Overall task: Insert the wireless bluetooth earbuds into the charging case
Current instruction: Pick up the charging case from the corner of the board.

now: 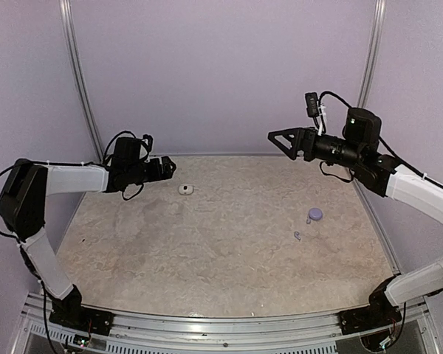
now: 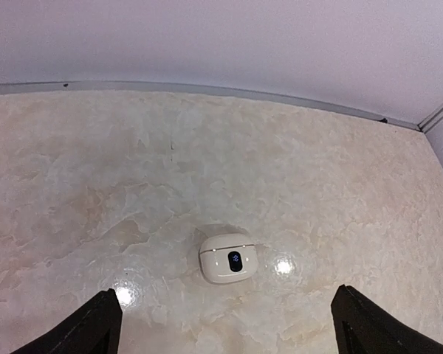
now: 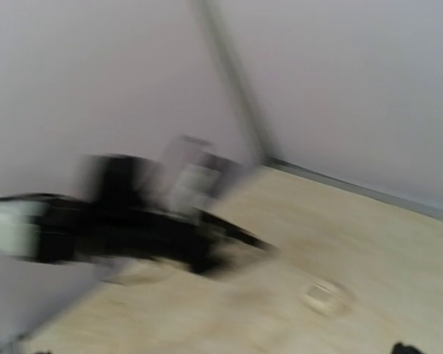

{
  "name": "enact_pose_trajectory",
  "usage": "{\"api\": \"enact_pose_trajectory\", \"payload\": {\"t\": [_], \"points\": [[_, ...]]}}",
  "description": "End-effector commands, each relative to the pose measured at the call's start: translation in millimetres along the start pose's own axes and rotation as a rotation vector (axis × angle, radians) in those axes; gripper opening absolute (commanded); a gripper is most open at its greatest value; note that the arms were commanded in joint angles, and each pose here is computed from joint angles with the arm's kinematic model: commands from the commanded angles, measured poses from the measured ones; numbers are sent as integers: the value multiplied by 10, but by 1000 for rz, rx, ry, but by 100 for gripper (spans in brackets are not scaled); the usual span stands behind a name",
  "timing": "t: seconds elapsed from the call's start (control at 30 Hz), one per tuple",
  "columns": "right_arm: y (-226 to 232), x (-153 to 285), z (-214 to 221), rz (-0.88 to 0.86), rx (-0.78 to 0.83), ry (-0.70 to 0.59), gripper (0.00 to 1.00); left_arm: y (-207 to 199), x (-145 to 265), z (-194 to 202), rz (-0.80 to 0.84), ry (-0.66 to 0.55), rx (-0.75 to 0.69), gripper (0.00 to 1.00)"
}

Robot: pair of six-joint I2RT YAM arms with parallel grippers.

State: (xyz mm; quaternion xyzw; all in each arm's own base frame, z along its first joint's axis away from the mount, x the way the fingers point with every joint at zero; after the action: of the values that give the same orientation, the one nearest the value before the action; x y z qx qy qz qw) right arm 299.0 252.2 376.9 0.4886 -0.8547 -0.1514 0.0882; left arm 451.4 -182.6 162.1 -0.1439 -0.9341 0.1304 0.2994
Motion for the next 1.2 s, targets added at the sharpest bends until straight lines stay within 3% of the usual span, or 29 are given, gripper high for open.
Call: {"api": "enact_pose_trajectory", "payload": {"t": [0.0,0.13,0.43,0.77,1.17], "points": [[-568,285,339,294,-16,159,100,-80,596,-370,-6,-248,-16,99],[-1070,500,679,511,-48,299,99,-196,1078,-433,88,-343,-8,99],[-1918,944,1391,847,-84,569,93,-287,1503,-256,108,-370,-23,99],[-2229,1004,1992,891,-147,759,87,-463,1601,-143,108,-394,-82,99],[-2390,1089,2327,928,-169,836,78,-553,1504,-77,150,-371,-106,99]]}}
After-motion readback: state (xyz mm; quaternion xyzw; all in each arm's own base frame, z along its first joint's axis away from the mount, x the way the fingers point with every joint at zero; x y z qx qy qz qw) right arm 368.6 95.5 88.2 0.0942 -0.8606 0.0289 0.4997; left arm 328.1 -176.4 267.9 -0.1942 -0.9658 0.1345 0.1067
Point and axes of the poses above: each gripper's point midway between its finger pads, its own x axis back along the fingers, its own y axis along the line the jaws close on, z = x × y, the point moved 4 cm from there along x, back along the fingers, and after that the axes turned 1 degree about x, right-handed, at the moved point
